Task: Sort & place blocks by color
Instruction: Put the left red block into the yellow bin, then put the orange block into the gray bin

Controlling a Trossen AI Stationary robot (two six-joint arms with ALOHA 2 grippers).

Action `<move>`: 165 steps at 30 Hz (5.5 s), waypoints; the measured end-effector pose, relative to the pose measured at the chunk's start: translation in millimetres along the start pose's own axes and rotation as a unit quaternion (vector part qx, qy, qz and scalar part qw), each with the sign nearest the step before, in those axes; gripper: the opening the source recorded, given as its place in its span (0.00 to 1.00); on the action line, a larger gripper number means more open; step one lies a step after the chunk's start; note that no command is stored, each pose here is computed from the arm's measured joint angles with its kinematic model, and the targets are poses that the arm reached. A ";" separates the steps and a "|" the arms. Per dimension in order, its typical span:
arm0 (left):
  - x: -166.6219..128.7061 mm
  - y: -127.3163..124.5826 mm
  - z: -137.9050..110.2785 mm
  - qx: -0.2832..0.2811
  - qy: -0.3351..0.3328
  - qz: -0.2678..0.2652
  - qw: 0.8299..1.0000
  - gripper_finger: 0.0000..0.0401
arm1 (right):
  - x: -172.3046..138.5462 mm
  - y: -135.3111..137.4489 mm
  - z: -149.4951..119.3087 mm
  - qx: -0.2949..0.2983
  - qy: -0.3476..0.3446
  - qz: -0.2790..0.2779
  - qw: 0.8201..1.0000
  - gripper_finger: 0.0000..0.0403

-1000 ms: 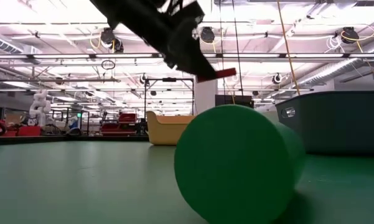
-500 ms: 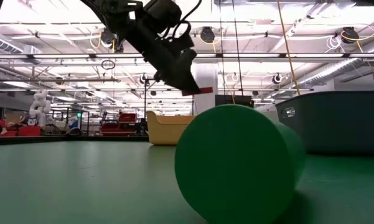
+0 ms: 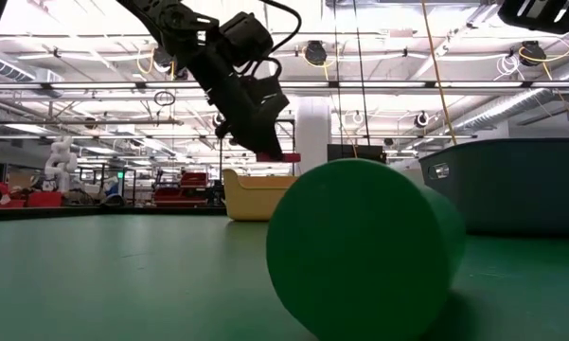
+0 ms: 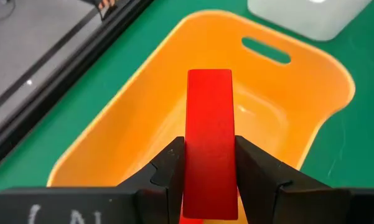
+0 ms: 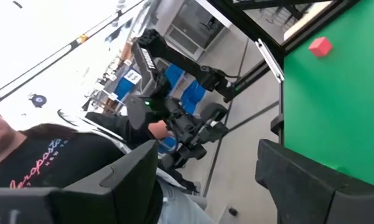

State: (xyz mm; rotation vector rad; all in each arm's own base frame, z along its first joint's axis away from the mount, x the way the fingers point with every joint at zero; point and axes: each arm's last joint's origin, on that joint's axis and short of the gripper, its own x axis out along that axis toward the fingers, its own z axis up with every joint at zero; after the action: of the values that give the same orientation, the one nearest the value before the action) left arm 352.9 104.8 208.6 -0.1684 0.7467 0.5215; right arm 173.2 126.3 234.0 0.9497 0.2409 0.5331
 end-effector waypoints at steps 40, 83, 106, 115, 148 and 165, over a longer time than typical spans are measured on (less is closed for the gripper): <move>-164.3 -149.6 -57.1 -0.110 0.198 -0.341 0.912 0.40 | -2.5 -3.6 -0.5 0.040 -0.010 0.008 0.999 0.67; -237.0 -164.9 -239.3 -0.253 0.440 -0.024 0.861 0.60 | -2.5 -4.0 -0.5 0.036 -0.011 0.005 0.999 0.67; -221.0 -162.8 -258.9 -0.286 0.445 -0.054 0.847 0.59 | -2.5 -4.6 -0.9 0.035 -0.009 0.002 0.999 0.67; -217.8 -164.2 -262.4 -0.282 0.445 -0.044 0.849 0.59 | -2.5 -9.2 -4.1 0.034 0.007 -0.023 0.999 0.67; -164.8 -189.2 -205.2 -0.283 0.277 -0.240 0.886 0.35 | -5.7 -14.3 8.0 0.032 -0.194 -0.136 0.971 0.67; -108.1 -145.6 -72.8 -0.408 -0.071 -0.392 0.822 0.35 | 1.0 2.6 35.9 -0.272 -0.225 -0.222 0.909 0.67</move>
State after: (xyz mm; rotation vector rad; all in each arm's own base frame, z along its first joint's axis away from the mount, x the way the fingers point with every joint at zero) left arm 316.6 -86.6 224.5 -1.1785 0.2079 0.0189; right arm 188.4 102.7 256.6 0.4230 -0.1121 -0.0579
